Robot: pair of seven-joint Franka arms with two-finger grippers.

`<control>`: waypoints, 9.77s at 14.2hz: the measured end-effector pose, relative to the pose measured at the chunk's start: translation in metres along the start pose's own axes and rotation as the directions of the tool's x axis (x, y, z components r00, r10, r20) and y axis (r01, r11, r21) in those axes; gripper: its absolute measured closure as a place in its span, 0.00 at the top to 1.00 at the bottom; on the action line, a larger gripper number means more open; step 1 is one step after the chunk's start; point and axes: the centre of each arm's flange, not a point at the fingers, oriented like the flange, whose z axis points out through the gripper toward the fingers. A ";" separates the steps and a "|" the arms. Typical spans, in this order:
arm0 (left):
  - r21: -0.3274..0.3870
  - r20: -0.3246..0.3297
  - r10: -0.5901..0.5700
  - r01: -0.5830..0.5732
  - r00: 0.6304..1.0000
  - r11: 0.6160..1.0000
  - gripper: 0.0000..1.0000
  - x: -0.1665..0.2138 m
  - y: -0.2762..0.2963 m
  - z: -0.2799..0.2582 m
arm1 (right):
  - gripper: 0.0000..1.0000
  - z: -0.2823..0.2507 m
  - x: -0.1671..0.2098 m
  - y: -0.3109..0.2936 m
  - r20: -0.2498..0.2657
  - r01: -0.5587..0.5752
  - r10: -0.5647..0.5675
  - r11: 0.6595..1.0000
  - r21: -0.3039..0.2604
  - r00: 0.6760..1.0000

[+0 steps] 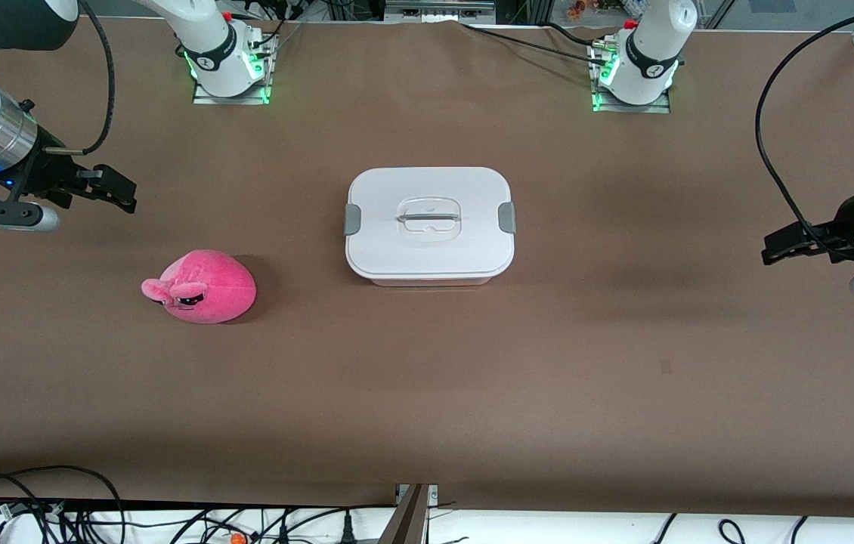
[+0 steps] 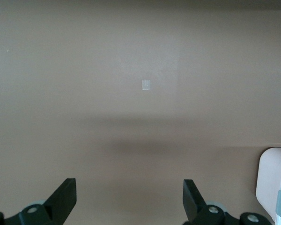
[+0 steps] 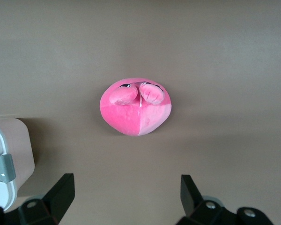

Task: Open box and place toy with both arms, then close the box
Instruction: 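Move the left gripper over the white box lid handle, then lower the left gripper and grasp the lid handle, then lift the lid off and set it beside the tub with the left gripper, then lower the right gripper onto the pink plush toy and grasp it, then carry the plush toy into the pink tub with the right gripper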

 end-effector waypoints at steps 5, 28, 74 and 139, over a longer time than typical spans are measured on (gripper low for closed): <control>0.000 0.000 0.006 -0.006 1.000 1.000 1.00 0.000 0.003 0.000 | 1.00 0.003 0.001 0.000 0.008 0.000 0.000 1.000 -0.002 1.000; 0.000 0.109 0.828 -0.833 0.551 0.554 1.00 -0.161 0.482 0.168 | 1.00 0.008 0.002 0.007 0.028 -0.005 0.004 1.000 0.014 1.000; 0.038 0.131 0.979 -0.988 0.156 0.152 0.07 -0.089 0.351 0.105 | 1.00 0.074 0.033 0.004 0.091 0.013 -0.007 0.998 -0.064 0.996; -0.100 0.097 0.994 -0.993 0.046 0.056 0.07 0.021 0.012 0.093 | 0.07 0.102 -0.070 -0.377 0.132 0.869 -0.859 0.494 -0.035 0.494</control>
